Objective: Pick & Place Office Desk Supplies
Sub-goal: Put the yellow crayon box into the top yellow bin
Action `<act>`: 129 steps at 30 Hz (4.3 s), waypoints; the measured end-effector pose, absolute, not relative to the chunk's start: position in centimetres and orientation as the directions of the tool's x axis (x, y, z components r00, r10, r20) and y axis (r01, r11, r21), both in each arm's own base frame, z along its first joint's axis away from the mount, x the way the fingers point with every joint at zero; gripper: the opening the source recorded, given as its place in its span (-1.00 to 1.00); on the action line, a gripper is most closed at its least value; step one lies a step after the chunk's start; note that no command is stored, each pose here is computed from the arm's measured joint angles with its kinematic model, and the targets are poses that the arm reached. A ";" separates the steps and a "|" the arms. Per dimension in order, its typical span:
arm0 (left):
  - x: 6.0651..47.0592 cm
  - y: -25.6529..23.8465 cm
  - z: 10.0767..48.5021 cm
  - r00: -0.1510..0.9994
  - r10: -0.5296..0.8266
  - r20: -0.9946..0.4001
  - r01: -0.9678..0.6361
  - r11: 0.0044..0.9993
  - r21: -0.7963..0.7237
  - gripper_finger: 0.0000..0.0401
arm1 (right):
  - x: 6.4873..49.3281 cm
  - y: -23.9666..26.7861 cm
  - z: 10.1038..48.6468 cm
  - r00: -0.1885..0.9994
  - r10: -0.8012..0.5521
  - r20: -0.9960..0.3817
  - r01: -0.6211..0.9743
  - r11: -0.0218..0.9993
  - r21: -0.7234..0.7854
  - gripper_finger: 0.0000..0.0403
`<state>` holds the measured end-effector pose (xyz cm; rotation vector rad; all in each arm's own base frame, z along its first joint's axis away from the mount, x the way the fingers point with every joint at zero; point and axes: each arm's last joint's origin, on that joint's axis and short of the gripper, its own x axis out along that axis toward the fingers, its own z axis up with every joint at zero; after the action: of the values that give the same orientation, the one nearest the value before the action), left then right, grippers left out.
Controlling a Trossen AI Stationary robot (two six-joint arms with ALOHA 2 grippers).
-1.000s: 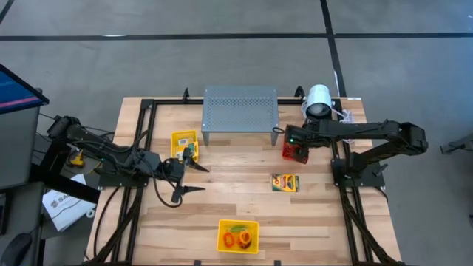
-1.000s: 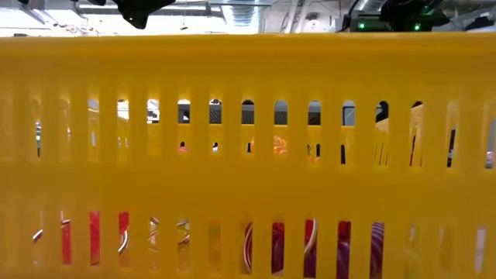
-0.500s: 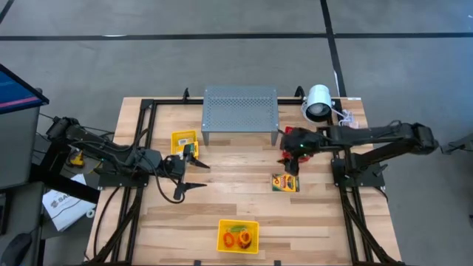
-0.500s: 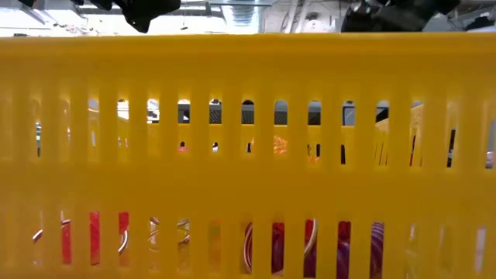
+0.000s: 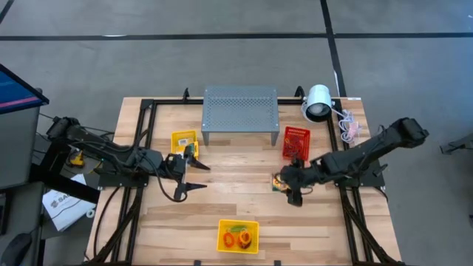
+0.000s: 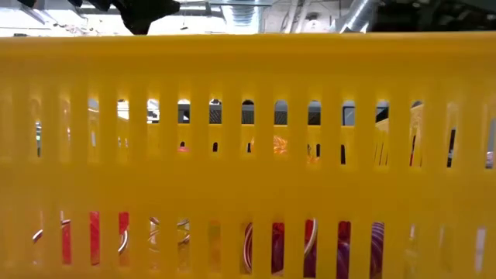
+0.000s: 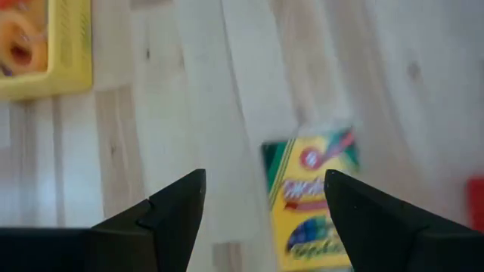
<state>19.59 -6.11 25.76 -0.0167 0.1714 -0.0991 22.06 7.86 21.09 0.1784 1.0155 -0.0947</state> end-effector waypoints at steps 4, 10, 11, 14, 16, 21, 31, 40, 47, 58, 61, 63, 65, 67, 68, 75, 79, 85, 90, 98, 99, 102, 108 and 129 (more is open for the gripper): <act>20.1 -6.3 25.4 0.979 -0.100 -0.178 0.097 0.995 -0.026 0.40 | 21.7 8.9 20.2 0.490 0.014 -0.872 0.202 0.971 0.129 0.28; 21.3 -6.7 24.7 0.981 -0.101 -0.163 0.097 0.995 -0.030 0.40 | 21.7 9.0 19.6 0.460 -0.032 -0.887 0.228 0.970 0.083 -0.15; 21.5 -6.8 24.5 0.981 -0.101 -0.168 0.097 0.995 -0.029 0.40 | 21.6 8.9 19.3 0.438 -0.043 -0.898 0.230 0.971 0.066 -0.26; 21.8 -6.9 24.0 0.977 -0.099 -0.191 0.097 0.995 -0.023 0.40 | 21.8 9.0 18.1 0.379 -0.060 -0.924 0.229 0.973 0.031 -0.55; 22.0 -7.0 23.8 0.975 -0.099 -0.200 0.097 0.995 -0.020 0.40 | 22.0 9.2 17.4 0.339 -0.052 -0.939 0.224 0.974 0.027 -0.69; 22.0 -7.0 23.8 0.974 -0.098 -0.202 0.098 0.995 -0.011 0.40 | 21.9 9.2 16.2 0.248 -0.059 -0.967 0.234 0.972 0.001 -0.81; 21.9 -6.9 23.0 0.958 -0.092 -0.271 0.097 0.995 0.002 0.40 | 21.7 9.1 14.6 0.130 -0.113 -0.985 0.248 0.966 -0.078 -0.74; 22.0 -6.9 23.1 0.960 -0.093 -0.264 0.096 0.995 -0.001 0.40 | 23.0 9.1 13.6 0.172 -0.100 -0.980 0.235 0.970 -0.057 -0.74; 22.0 -7.0 23.1 0.960 -0.093 -0.262 0.096 0.995 -0.001 0.40 | 24.7 9.5 13.8 0.329 -0.035 -0.944 0.195 0.980 0.032 -0.74; 22.0 -6.9 23.1 0.961 -0.092 -0.262 0.094 0.996 -0.005 0.40 | 26.2 8.2 16.1 0.522 0.011 -0.853 0.179 0.976 0.123 -0.74; 22.0 -6.9 23.1 0.961 -0.092 -0.262 0.094 0.996 -0.005 0.40 | 26.7 7.8 17.0 0.586 0.031 -0.810 0.152 0.977 0.147 -0.74; 22.0 -6.9 23.1 0.961 -0.092 -0.262 0.094 0.996 -0.005 0.40 | 27.1 7.5 17.5 0.622 0.066 -0.780 0.126 0.975 0.183 -0.74; 22.0 -6.9 23.1 0.961 -0.092 -0.262 0.094 0.996 -0.005 0.40 | 27.5 7.0 17.9 0.633 0.097 -0.768 0.121 0.968 0.221 -0.72; 22.0 -6.9 23.1 0.961 -0.092 -0.262 0.094 0.996 -0.005 0.40 | 27.8 6.5 18.3 0.624 0.123 -0.772 0.119 0.961 0.250 -0.66; 22.0 -6.9 23.1 0.960 -0.092 -0.263 0.094 0.996 -0.005 0.40 | 28.0 6.2 18.5 0.620 0.135 -0.773 0.117 0.958 0.261 -0.62; 21.9 -6.9 22.9 0.955 -0.090 -0.284 0.094 0.996 0.002 0.40 | 29.2 5.0 20.3 0.625 0.162 -0.764 0.103 0.953 0.286 -0.09; 21.8 -6.9 22.7 0.948 -0.087 -0.307 0.094 0.995 0.008 0.40 | 29.8 4.6 21.7 0.578 0.142 -0.803 0.128 0.957 0.262 0.22; 21.8 -6.9 22.6 0.944 -0.086 -0.318 0.097 0.995 0.018 0.40 | 31.3 4.2 23.0 0.456 0.107 -0.883 0.148 0.970 0.194 0.34; 21.7 -6.9 22.3 0.936 -0.084 -0.342 0.098 0.995 0.024 0.40 | 33.4 4.7 21.3 0.230 0.076 -0.970 0.101 0.990 0.102 0.34; 21.6 -6.8 22.1 0.926 -0.082 -0.368 0.098 0.995 0.026 0.40 | 34.9 5.4 18.0 0.009 0.021 -1.000 0.047 0.999 0.022 0.34; 21.6 -6.8 22.0 0.923 -0.081 -0.375 0.098 0.995 0.028 0.40 | 35.0 5.5 18.0 0.015 0.006 -1.000 0.045 0.999 0.007 0.34; 21.6 -6.8 22.0 0.921 -0.080 -0.380 0.097 0.995 0.026 0.40 | 35.0 5.5 18.6 0.050 -0.020 -0.999 0.056 0.998 -0.017 0.34; 21.5 -6.8 21.8 0.916 -0.078 -0.394 0.090 0.996 0.013 0.40 | 35.1 5.5 20.3 0.151 0.001 -0.989 0.075 0.997 0.012 0.34; 21.5 -6.8 21.8 0.917 -0.079 -0.390 0.087 0.996 0.004 0.40 | 35.2 5.4 20.8 0.180 0.048 -0.982 0.026 0.998 0.054 0.38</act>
<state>21.53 -6.82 21.84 0.0213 0.4002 -0.0852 35.16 5.36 20.82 0.0630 1.3897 0.0156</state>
